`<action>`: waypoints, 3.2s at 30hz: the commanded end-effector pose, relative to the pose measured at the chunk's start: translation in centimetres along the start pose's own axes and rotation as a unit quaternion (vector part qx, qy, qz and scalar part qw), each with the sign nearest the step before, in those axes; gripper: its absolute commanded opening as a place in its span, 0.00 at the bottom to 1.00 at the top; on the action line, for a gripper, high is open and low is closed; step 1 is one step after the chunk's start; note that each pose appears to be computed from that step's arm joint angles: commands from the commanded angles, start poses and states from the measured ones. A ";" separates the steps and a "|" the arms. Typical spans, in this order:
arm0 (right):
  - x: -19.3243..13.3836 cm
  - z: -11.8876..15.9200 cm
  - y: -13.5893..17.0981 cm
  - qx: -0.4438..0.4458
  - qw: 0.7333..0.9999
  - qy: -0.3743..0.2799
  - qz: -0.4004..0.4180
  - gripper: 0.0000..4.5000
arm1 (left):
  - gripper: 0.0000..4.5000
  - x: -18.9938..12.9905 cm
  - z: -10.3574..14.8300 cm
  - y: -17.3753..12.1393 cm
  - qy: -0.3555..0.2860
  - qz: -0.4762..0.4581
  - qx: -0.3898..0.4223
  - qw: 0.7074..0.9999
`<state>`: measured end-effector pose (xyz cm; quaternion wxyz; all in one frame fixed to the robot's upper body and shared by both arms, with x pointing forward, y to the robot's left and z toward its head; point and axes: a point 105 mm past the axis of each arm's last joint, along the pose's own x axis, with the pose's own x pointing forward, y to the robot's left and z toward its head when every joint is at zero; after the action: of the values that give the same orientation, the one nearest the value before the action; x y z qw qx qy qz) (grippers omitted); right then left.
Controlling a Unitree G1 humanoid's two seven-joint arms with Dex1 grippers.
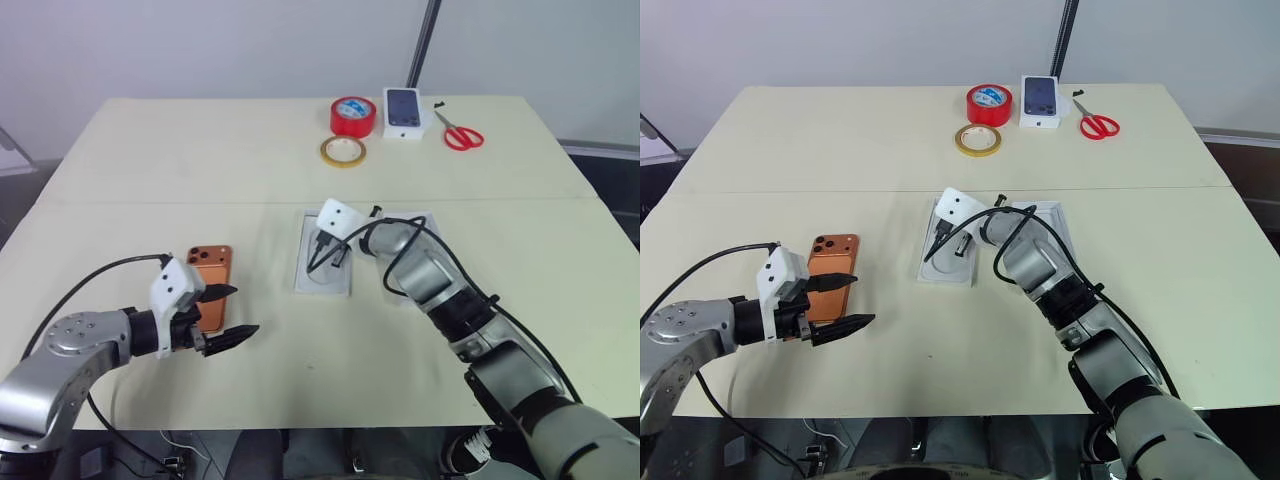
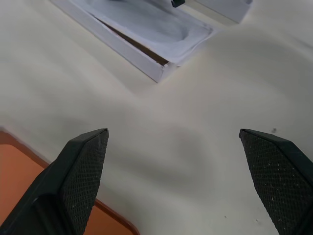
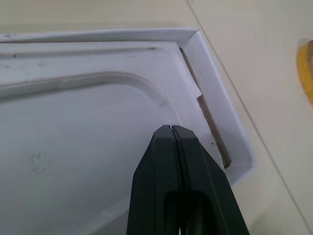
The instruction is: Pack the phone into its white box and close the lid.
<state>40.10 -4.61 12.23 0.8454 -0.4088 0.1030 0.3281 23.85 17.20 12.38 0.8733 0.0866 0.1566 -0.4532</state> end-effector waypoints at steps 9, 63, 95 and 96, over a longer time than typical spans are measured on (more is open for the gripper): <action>-0.6 1.7 -1.4 -0.035 0.998 -0.042 -0.040 0.01 | 1.00 0.8 1.0 -0.7 -0.032 0.025 0.007 0.999; -7.4 0.3 6.8 -0.009 0.978 -0.087 0.190 0.60 | 1.00 -1.1 0.5 1.2 -0.002 0.033 0.075 0.997; -8.6 5.9 4.6 0.009 0.962 -0.197 0.190 0.50 | 1.00 -6.1 0.7 7.2 -0.066 0.246 -0.117 0.960; -8.0 6.2 4.5 0.018 0.963 -0.193 0.187 0.44 | 1.00 -6.6 0.6 7.7 -0.067 0.265 -0.132 0.953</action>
<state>29.98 -1.97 16.88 0.7696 -0.3055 0.0113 0.5606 26.67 24.99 14.72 0.9654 0.0016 0.1280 -0.2272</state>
